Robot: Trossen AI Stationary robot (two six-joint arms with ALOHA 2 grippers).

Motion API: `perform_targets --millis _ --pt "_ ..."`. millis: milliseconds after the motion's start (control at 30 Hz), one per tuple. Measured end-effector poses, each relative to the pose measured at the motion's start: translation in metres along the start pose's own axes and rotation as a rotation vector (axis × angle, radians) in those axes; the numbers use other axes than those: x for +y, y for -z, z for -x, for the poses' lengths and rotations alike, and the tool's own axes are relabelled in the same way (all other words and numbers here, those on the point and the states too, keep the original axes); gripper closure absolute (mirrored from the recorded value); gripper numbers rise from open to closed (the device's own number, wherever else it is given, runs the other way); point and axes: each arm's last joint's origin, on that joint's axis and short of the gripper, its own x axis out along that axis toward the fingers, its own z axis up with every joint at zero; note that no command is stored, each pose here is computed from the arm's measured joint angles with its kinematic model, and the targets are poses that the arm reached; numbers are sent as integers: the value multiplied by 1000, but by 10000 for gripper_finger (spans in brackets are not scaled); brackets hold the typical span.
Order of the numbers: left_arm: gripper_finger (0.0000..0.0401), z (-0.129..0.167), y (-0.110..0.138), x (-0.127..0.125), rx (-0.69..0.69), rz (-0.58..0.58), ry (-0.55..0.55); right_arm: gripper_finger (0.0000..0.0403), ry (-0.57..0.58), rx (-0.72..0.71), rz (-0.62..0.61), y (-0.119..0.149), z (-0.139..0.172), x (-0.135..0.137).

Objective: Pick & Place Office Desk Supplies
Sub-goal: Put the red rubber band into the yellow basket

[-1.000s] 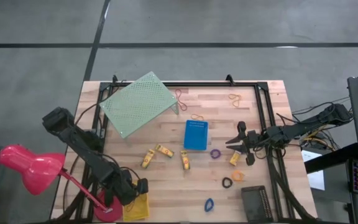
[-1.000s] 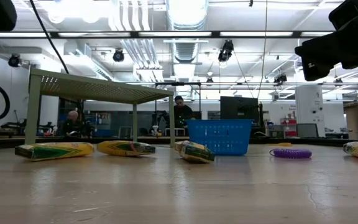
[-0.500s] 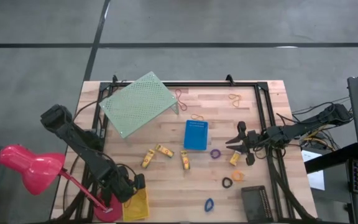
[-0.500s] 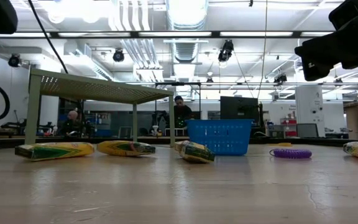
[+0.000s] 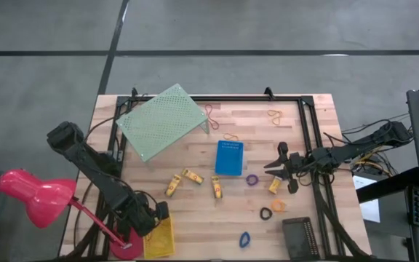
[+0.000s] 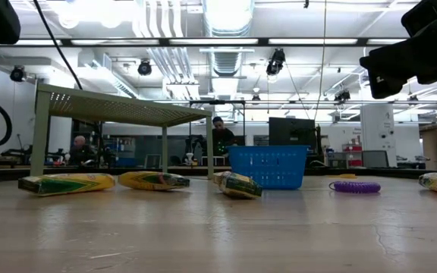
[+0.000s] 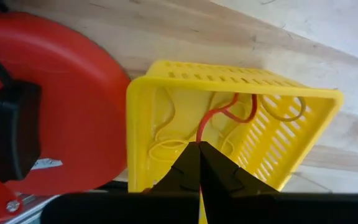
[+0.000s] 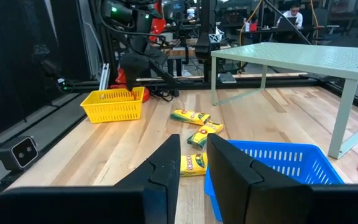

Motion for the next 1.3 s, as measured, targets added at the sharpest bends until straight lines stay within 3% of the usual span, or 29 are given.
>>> perform_targets --millis 200,767,1133,1300 --pt "396 -1 -2 -2 -43 -9 82 335 0 -1 0 0 0 0" --pt "376 -22 6 -6 -12 -76 77 316 0 0 0 0 0 0" --pt "293 -21 8 -7 12 -90 86 330 0 -1 0 0 0 0" --pt "276 -21 9 -7 12 -106 87 335 0 0 0 0 0 0"
